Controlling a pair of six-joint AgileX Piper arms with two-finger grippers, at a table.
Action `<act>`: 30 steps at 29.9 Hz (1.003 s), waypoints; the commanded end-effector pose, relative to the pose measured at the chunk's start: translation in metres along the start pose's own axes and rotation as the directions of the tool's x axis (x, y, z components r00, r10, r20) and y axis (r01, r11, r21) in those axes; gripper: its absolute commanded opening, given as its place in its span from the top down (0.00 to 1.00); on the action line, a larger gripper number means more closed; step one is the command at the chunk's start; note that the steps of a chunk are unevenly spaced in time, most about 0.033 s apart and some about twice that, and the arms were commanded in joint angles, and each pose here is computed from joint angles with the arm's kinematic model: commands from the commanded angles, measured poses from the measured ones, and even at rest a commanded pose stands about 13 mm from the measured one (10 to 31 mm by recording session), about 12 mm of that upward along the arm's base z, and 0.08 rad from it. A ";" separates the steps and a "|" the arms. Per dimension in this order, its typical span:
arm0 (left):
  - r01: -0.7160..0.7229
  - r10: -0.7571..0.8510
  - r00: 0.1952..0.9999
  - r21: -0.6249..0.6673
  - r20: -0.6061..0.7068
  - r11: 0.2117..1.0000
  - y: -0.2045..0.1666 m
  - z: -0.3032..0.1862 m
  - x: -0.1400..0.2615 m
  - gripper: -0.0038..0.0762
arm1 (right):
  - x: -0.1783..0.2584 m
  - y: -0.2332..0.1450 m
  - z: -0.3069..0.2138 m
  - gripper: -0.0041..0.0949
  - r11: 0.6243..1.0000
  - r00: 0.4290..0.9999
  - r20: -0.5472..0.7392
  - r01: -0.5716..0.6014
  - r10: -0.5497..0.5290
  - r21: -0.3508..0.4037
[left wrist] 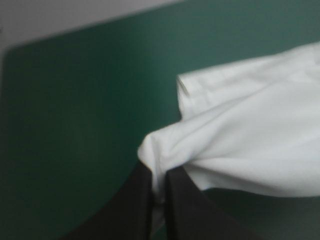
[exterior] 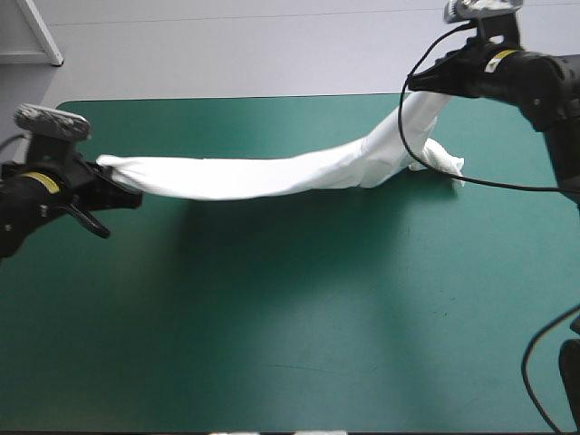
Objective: Fold the cloth
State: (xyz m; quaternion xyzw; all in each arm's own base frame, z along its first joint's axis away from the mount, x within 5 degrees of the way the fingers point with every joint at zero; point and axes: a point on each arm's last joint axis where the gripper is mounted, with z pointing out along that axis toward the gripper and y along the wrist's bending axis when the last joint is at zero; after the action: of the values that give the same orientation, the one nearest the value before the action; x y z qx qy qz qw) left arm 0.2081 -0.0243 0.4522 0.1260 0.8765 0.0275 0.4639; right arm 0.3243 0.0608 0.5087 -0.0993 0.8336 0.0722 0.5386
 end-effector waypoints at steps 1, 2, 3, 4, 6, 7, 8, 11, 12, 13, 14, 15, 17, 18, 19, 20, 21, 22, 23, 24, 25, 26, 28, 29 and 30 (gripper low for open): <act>0.011 0.031 0.971 -0.176 0.236 0.984 0.021 -0.070 -0.040 0.93 | -0.037 -0.006 -0.085 0.98 0.991 0.969 0.243 0.019 -0.050 0.129; 0.009 0.050 0.964 -0.221 0.262 0.975 0.026 -0.083 -0.045 0.93 | -0.040 -0.007 -0.097 0.98 0.988 0.962 0.265 0.020 -0.061 0.156; 0.013 0.066 0.955 -0.263 0.289 0.965 0.031 -0.098 -0.050 0.93 | -0.043 -0.008 -0.111 0.98 0.982 0.954 0.289 0.024 -0.078 0.187; 0.019 0.082 0.946 -0.304 0.315 0.953 0.035 -0.112 -0.054 0.93 | -0.046 -0.009 -0.125 0.98 0.977 0.945 0.314 0.017 -0.086 0.214; 0.035 0.108 0.927 -0.368 0.359 0.929 0.041 -0.134 -0.059 0.93 | -0.051 -0.010 -0.151 0.98 0.968 0.925 0.364 0.018 -0.112 0.252; 0.045 0.120 0.917 -0.398 0.381 0.916 0.044 -0.145 -0.061 0.93 | -0.052 -0.010 -0.164 0.98 0.965 0.912 0.391 0.015 -0.121 0.263; 0.057 0.132 0.905 -0.424 0.404 0.904 0.047 -0.156 -0.063 0.93 | -0.054 -0.009 -0.178 0.98 0.962 0.898 0.422 0.010 -0.129 0.271; 0.070 0.177 0.864 -0.461 0.471 0.885 0.050 -0.184 -0.068 0.93 | -0.057 -0.005 -0.218 0.98 0.963 0.844 0.519 -0.008 -0.138 0.269; 0.079 0.190 0.848 -0.473 0.494 0.878 0.051 -0.193 -0.069 0.93 | -0.057 -0.004 -0.229 0.98 0.965 0.825 0.548 -0.013 -0.139 0.264; 0.076 0.215 0.833 -0.490 0.510 0.869 0.052 -0.201 -0.070 0.93 | -0.058 -0.002 -0.240 0.98 0.968 0.801 0.583 -0.018 -0.137 0.252; 0.065 0.246 0.818 -0.509 0.520 0.858 0.052 -0.208 -0.071 0.93 | -0.058 0.000 -0.252 0.98 0.971 0.776 0.617 -0.022 -0.133 0.238; 0.065 0.264 0.806 -0.521 0.531 0.851 0.052 -0.213 -0.072 0.93 | -0.058 0.002 -0.260 0.98 0.972 0.755 0.641 -0.020 -0.139 0.234; 0.071 0.294 0.778 -0.541 0.556 0.838 0.053 -0.226 -0.073 0.93 | -0.058 0.004 -0.277 0.98 0.973 0.714 0.685 -0.023 -0.144 0.229; 0.071 0.306 0.768 -0.549 0.563 0.833 0.053 -0.231 -0.073 0.93 | -0.058 0.005 -0.281 0.98 0.974 0.700 0.699 -0.023 -0.145 0.225; 0.077 0.313 0.759 -0.555 0.571 0.828 0.053 -0.236 -0.073 0.93 | -0.059 0.006 -0.286 0.98 0.974 0.682 0.715 -0.017 -0.154 0.227; 0.079 0.317 0.755 -0.559 0.574 0.826 0.054 -0.237 -0.073 0.93 | -0.059 0.006 -0.287 0.98 0.974 0.674 0.721 -0.014 -0.158 0.226; 0.081 0.321 0.750 -0.561 0.578 0.824 0.054 -0.238 -0.073 0.93 | -0.060 0.007 -0.288 0.98 0.974 0.668 0.726 -0.007 -0.165 0.228; 0.081 0.322 0.748 -0.562 0.580 0.823 0.054 -0.238 -0.074 0.93 | -0.060 0.008 -0.289 0.98 0.976 0.659 0.734 -0.003 -0.163 0.219; 0.082 0.324 0.746 -0.562 0.582 0.823 0.054 -0.239 -0.074 0.93 | -0.061 0.008 -0.288 0.98 0.977 0.655 0.738 -0.002 -0.161 0.215; 0.080 0.325 0.746 -0.563 0.582 0.823 0.054 -0.238 -0.075 0.93 | -0.062 0.008 -0.287 0.98 0.977 0.650 0.743 -0.002 -0.160 0.212; 0.078 0.328 0.744 -0.563 0.583 0.823 0.054 -0.236 -0.076 0.93 | -0.063 0.009 -0.288 0.98 0.979 0.641 0.752 -0.002 -0.156 0.205; 0.075 0.329 0.745 -0.563 0.580 0.823 0.054 -0.233 -0.078 0.93 | -0.065 0.009 -0.284 0.98 0.980 0.636 0.757 -0.001 -0.152 0.198; 0.062 0.333 0.751 -0.563 0.571 0.824 0.054 -0.222 -0.085 0.93 | -0.071 0.008 -0.274 0.98 0.981 0.619 0.770 0.000 -0.154 0.196; 0.050 0.335 0.760 -0.563 0.557 0.825 0.055 -0.211 -0.091 0.93 | -0.074 0.007 -0.265 0.98 0.980 0.615 0.772 0.001 -0.158 0.199; 0.035 0.334 0.772 -0.561 0.541 0.827 0.055 -0.199 -0.096 0.93 | -0.078 0.006 -0.256 0.98 0.979 0.614 0.772 0.003 -0.161 0.202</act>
State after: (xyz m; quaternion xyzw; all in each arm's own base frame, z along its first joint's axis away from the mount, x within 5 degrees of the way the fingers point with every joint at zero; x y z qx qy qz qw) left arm 0.0863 0.0197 0.6452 0.0625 0.6421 0.2376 0.7262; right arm 0.1166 0.0171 0.6736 -0.0514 0.5672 0.0400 0.8210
